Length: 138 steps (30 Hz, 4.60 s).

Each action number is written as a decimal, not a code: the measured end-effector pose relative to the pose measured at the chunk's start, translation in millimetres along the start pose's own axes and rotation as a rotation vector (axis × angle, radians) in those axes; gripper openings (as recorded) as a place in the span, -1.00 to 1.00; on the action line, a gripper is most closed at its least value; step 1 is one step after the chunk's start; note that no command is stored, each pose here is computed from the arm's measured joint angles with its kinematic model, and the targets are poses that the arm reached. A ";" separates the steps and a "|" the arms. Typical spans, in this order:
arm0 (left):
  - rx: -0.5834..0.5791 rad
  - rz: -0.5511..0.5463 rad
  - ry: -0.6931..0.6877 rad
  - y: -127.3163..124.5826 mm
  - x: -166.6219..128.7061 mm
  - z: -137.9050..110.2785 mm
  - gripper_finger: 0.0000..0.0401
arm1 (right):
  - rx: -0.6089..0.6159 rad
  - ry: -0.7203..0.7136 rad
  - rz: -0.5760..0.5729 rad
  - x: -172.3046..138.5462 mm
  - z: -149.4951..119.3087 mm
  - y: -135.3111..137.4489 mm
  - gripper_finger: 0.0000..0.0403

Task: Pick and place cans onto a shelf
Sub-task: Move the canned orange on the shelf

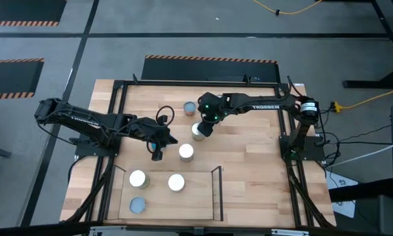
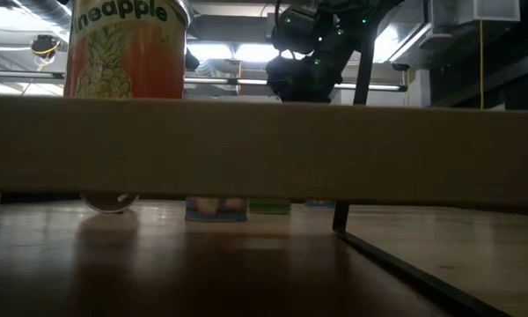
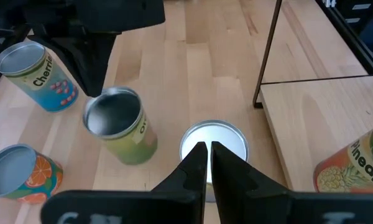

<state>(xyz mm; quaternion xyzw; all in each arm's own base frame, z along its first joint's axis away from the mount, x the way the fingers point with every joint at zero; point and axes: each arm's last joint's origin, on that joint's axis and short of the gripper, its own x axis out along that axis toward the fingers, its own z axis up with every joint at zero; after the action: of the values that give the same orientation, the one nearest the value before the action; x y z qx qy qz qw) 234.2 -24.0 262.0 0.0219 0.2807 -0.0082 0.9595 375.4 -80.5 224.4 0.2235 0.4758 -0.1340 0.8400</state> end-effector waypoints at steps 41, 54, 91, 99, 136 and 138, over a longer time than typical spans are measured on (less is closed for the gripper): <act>-0.328 0.242 -0.212 37.0 -1.7 16.9 -0.33 | -0.215 -0.145 -0.094 -120.3 -77.4 -18.4 -0.71; -0.401 0.274 -0.332 64.8 2.7 62.1 -0.33 | -0.191 -0.155 -0.049 -71.7 -127.0 -39.8 -0.71; -0.686 0.293 0.411 107.5 118.7 34.9 -0.33 | -0.200 -0.161 0.022 -29.5 -173.0 -58.4 -0.71; -0.688 0.298 0.464 107.5 126.3 26.4 -0.33 | -0.201 -0.168 0.025 -29.6 -172.4 -58.0 -0.71; -0.650 0.265 0.457 106.1 116.2 34.9 -0.99 | -0.201 -0.174 0.026 -29.7 -171.8 -57.9 -0.71; -0.639 0.257 0.417 106.1 108.6 43.8 -0.99 | -0.201 -0.174 0.026 -29.7 -171.8 -57.8 -0.71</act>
<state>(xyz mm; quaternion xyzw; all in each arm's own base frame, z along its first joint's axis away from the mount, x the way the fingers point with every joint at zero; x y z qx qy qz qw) 352.2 79.5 244.3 -0.2412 0.4528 0.2042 0.8337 207.8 -43.7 158.7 0.1317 0.4093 -0.0934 0.8980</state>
